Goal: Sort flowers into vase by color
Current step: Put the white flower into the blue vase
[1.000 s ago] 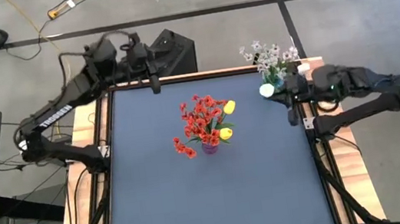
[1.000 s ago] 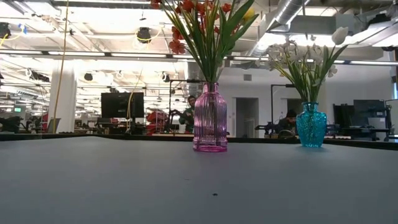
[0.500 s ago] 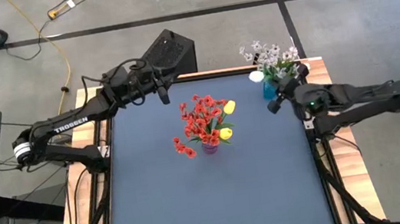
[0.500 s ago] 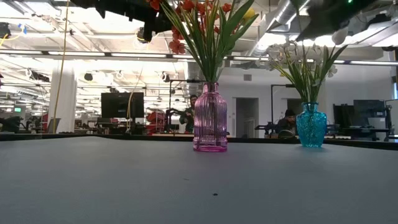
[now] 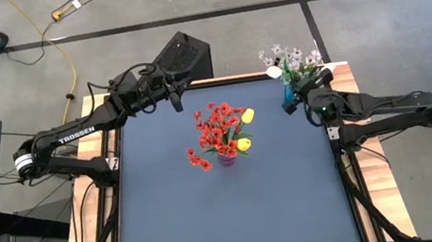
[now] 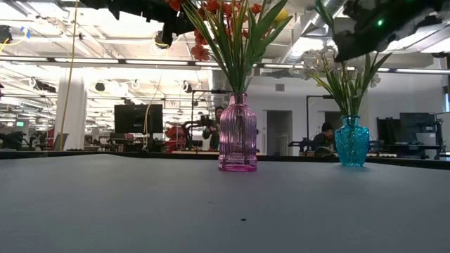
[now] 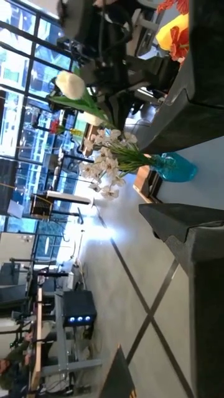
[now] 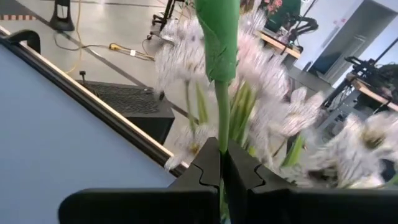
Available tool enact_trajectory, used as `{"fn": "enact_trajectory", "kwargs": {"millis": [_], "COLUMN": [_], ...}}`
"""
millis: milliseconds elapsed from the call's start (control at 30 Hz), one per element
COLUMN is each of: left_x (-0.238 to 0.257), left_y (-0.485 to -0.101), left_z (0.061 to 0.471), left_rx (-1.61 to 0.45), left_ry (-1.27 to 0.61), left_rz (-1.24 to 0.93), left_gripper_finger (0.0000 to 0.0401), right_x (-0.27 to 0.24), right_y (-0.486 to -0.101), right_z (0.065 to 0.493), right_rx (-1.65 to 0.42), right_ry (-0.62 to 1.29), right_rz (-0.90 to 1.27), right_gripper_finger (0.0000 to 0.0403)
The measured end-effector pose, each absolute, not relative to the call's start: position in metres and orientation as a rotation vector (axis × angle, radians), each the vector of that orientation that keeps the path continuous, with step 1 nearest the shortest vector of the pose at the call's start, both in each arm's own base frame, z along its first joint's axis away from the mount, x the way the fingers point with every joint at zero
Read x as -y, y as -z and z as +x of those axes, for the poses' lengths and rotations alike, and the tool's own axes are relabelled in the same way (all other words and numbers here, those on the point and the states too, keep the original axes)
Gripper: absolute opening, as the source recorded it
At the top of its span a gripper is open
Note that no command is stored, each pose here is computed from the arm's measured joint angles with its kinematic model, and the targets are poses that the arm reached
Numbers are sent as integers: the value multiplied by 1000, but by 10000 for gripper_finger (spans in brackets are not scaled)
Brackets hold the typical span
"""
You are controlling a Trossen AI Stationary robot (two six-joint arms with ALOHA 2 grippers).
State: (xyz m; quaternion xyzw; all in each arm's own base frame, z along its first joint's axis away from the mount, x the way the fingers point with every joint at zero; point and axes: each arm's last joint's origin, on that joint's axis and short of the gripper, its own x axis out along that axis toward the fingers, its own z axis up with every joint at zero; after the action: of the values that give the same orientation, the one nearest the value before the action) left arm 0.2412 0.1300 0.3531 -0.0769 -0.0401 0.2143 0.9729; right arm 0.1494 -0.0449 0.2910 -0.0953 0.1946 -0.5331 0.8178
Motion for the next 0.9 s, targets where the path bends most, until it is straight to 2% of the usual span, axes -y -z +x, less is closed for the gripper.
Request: {"fn": "enact_trajectory", "kwargs": {"millis": [333,900], "left_x": [-130,-130], "left_y": [-353,-353], "left_z": [241,241], "left_rx": [82,79], "left_ry": [-432,-432], "left_rz": [-158,-158], "left_gripper_finger": [127,127], "right_x": [49,64], "right_y": [-268,-250], "right_z": [153,141], "right_rx": [-347,-432], "right_ry": [1146,1256], "right_rz": [-245,-102], "right_gripper_finger": [28,35]}}
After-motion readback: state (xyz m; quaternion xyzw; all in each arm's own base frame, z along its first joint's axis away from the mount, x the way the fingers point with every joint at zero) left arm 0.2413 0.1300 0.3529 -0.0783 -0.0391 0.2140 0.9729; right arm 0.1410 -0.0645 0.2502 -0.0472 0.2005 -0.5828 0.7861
